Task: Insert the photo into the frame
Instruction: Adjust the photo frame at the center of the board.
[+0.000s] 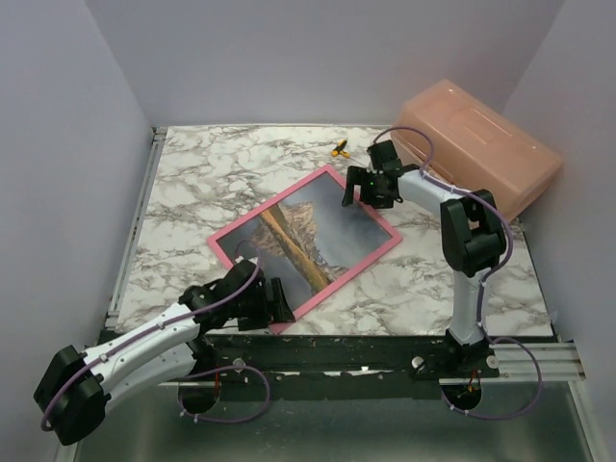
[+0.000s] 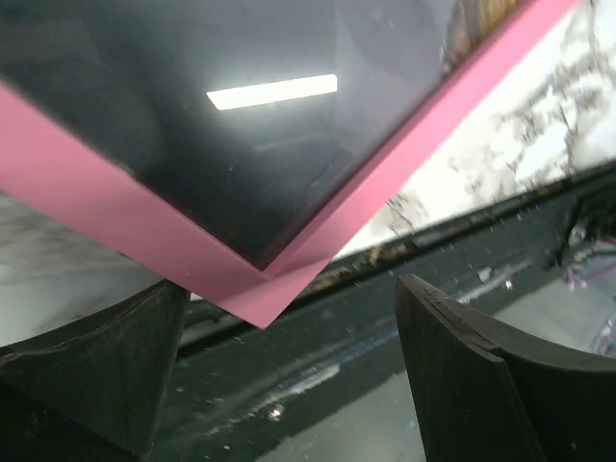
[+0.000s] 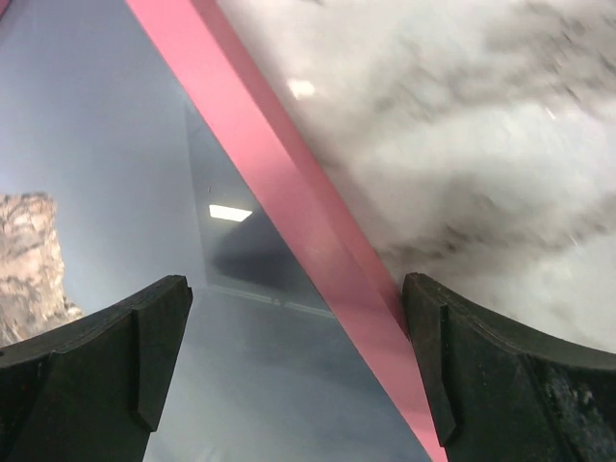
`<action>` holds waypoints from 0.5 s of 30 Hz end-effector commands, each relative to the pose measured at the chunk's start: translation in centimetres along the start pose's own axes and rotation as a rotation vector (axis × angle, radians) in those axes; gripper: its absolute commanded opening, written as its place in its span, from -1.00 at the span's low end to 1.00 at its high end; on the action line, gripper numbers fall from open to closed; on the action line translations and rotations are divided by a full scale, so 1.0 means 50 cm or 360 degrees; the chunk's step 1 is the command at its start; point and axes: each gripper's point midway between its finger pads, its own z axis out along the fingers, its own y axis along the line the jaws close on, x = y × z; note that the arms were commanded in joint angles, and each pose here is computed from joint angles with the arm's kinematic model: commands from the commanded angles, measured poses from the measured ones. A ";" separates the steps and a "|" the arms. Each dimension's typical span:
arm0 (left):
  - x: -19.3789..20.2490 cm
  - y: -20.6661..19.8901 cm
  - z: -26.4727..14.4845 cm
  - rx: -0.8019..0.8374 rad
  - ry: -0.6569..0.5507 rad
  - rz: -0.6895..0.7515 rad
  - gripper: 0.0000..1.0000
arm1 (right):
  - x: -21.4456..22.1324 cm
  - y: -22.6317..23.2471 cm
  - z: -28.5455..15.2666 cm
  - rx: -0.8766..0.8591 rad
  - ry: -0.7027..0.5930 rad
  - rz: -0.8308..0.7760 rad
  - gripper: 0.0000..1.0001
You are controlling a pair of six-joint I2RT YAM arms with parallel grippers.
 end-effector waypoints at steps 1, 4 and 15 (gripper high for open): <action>0.003 -0.141 -0.013 0.0359 0.0033 -0.0018 0.73 | 0.088 0.048 0.058 -0.0018 0.0310 -0.0039 1.00; 0.021 -0.166 -0.003 0.0325 0.0117 0.0075 0.77 | 0.068 0.043 0.079 0.0051 0.0284 -0.0049 1.00; 0.032 -0.126 -0.027 0.0123 0.0103 0.0234 0.94 | 0.005 -0.014 -0.073 0.0357 -0.0062 -0.0026 0.99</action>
